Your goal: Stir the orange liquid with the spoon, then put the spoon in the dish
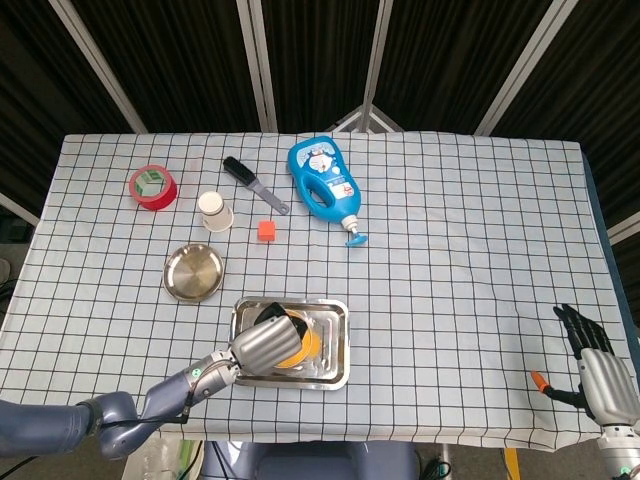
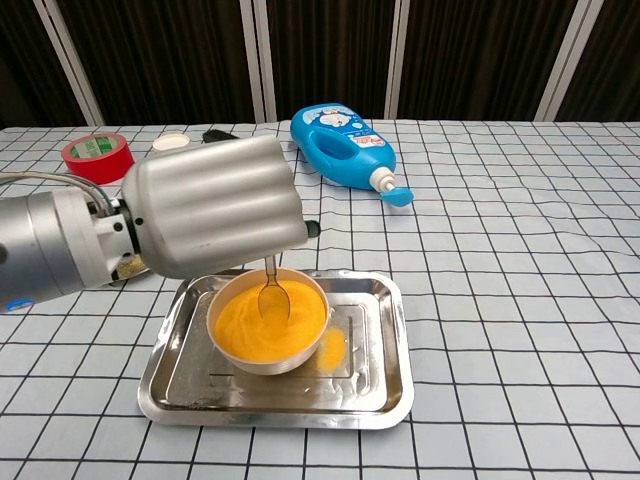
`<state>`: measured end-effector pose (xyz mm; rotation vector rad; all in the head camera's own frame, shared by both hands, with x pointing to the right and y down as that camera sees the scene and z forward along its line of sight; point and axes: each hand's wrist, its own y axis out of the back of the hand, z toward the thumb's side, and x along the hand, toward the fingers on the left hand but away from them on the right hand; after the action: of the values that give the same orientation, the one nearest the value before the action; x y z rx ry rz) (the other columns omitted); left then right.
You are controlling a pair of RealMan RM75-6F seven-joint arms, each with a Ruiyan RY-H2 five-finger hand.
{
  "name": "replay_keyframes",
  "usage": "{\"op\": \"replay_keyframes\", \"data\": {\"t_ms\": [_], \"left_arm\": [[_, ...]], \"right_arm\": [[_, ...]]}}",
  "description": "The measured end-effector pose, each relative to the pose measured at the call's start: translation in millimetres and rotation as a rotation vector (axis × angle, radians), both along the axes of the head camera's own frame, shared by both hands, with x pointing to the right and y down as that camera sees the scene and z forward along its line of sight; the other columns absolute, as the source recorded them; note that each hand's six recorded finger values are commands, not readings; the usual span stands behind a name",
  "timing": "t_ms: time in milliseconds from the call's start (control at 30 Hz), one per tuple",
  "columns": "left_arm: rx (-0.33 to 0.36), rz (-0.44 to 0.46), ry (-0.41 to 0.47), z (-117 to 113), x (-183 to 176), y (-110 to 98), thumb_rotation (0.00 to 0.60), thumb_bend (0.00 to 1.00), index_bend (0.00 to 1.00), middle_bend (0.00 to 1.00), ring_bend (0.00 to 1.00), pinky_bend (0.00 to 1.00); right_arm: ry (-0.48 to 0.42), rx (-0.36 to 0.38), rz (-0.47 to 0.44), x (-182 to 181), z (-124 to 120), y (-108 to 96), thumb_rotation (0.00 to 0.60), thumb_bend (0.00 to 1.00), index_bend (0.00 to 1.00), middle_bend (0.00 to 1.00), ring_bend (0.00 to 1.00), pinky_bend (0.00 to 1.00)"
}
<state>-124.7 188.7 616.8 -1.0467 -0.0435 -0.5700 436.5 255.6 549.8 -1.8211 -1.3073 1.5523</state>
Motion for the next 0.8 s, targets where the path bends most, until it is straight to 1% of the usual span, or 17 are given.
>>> {"op": "replay_keyframes", "data": {"t_ms": [300, 433, 533, 700, 800], "left_arm": [[0.027, -0.007, -0.004, -4.5, -5.5, -10.0, 0.600, 0.73, 0.81, 1.00, 1.00, 1.00], [0.038, -0.012, 0.011, -10.4, -0.2, -15.4, 0.600, 0.73, 0.81, 1.00, 1.00, 1.00], [0.033, -0.006, 0.020, -13.7, 4.8, -13.7, 0.600, 0.73, 0.81, 1.00, 1.00, 1.00], [0.040, 0.031, -0.014, -9.6, 2.3, -7.8, 0.600, 0.73, 0.80, 1.00, 1.00, 1.00], [0.054, 0.044, -0.042, -6.2, -1.8, -9.0, 0.600, 0.73, 0.80, 1.00, 1.00, 1.00]], "right_arm": [[-0.001, -0.002, 0.001, 0.1, 0.4, -0.1, 0.600, 0.31, 0.00, 0.00, 0.00, 0.00], [-0.002, 0.001, 0.000, -0.3, -0.2, -0.3, 0.600, 0.31, 0.00, 0.00, 0.00, 0.00], [-0.003, 0.001, 0.002, 0.1, -0.4, -0.3, 0.600, 0.31, 0.00, 0.00, 0.00, 0.00], [-0.005, 0.000, 0.005, 0.6, -0.3, -0.7, 0.600, 0.31, 0.00, 0.00, 0.00, 0.00], [-0.006, 0.001, 0.004, 0.2, -0.5, -0.6, 0.600, 0.31, 0.00, 0.00, 0.00, 0.00]]}}
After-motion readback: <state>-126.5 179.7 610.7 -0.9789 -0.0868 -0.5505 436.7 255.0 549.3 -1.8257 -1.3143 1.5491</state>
